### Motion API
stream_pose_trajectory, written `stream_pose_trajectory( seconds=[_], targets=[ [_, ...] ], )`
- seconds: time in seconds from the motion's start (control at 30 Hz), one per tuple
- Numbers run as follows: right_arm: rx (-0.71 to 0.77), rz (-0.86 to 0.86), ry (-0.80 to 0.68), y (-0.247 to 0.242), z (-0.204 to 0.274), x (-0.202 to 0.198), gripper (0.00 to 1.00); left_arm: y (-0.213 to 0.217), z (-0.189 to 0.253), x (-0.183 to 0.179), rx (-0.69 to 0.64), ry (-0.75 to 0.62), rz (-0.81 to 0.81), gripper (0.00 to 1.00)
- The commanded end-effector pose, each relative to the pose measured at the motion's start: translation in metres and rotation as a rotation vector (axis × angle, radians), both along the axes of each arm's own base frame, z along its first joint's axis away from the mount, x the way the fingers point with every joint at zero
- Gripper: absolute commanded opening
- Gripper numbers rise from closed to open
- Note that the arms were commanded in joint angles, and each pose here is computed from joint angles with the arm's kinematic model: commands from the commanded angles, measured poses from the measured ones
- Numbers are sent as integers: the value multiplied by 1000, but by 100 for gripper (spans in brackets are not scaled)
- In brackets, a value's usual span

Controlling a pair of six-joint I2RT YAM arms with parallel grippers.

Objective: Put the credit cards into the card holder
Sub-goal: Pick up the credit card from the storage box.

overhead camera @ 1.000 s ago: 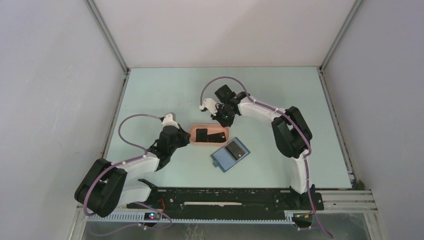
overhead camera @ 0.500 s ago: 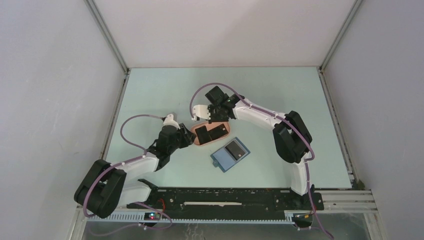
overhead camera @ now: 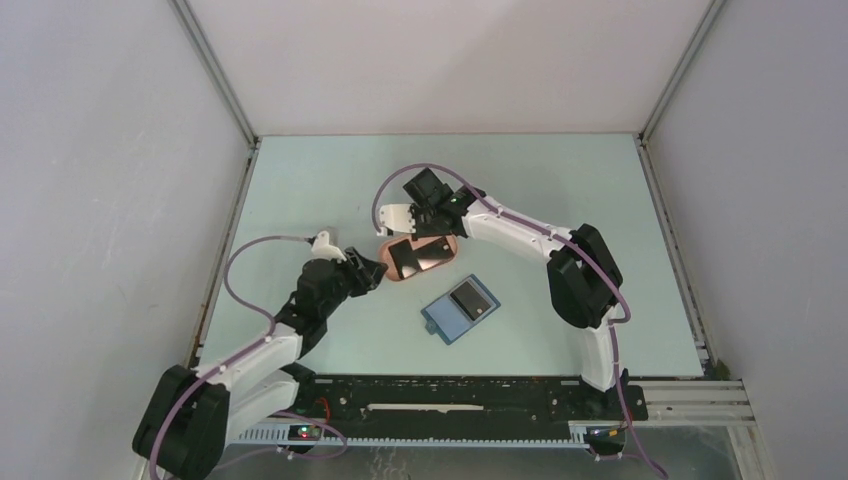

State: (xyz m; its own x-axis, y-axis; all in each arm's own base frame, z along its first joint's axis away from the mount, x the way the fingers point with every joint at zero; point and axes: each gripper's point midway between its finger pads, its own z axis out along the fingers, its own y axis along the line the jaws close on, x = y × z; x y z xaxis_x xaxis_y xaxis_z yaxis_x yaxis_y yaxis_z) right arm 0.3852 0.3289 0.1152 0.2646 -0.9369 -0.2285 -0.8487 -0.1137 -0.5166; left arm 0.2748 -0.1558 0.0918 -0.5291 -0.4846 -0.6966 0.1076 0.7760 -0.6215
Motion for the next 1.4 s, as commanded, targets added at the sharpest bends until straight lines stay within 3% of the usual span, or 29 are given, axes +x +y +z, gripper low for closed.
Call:
stream_pose_trajectory(
  seconds=[0.0, 0.17, 0.3, 0.67, 0.87, 1.07, 1.37],
  targets=[
    [252, -185, -141, 11, 57, 23, 0, 0, 14, -8, -71, -37, -4, 47],
    [375, -298, -133, 9, 64, 25, 0, -9, 34, -15, -192, -70, -25, 47],
    [419, -334, -116, 9, 58, 19, 0, -11, 37, -13, -210, -68, -28, 47],
    [454, -344, -13, 17, 45, -7, 0, -14, 54, 19, -22, -153, -85, 60],
    [465, -350, 27, 21, 43, -11, 0, -19, 49, 40, 72, -104, -124, 62],
    [474, -355, 42, 22, 46, -14, 0, -5, 42, 54, 195, -121, -83, 77],
    [463, -344, 140, 27, 35, -28, 0, -10, 26, 64, 231, -70, -107, 79]
  ],
)
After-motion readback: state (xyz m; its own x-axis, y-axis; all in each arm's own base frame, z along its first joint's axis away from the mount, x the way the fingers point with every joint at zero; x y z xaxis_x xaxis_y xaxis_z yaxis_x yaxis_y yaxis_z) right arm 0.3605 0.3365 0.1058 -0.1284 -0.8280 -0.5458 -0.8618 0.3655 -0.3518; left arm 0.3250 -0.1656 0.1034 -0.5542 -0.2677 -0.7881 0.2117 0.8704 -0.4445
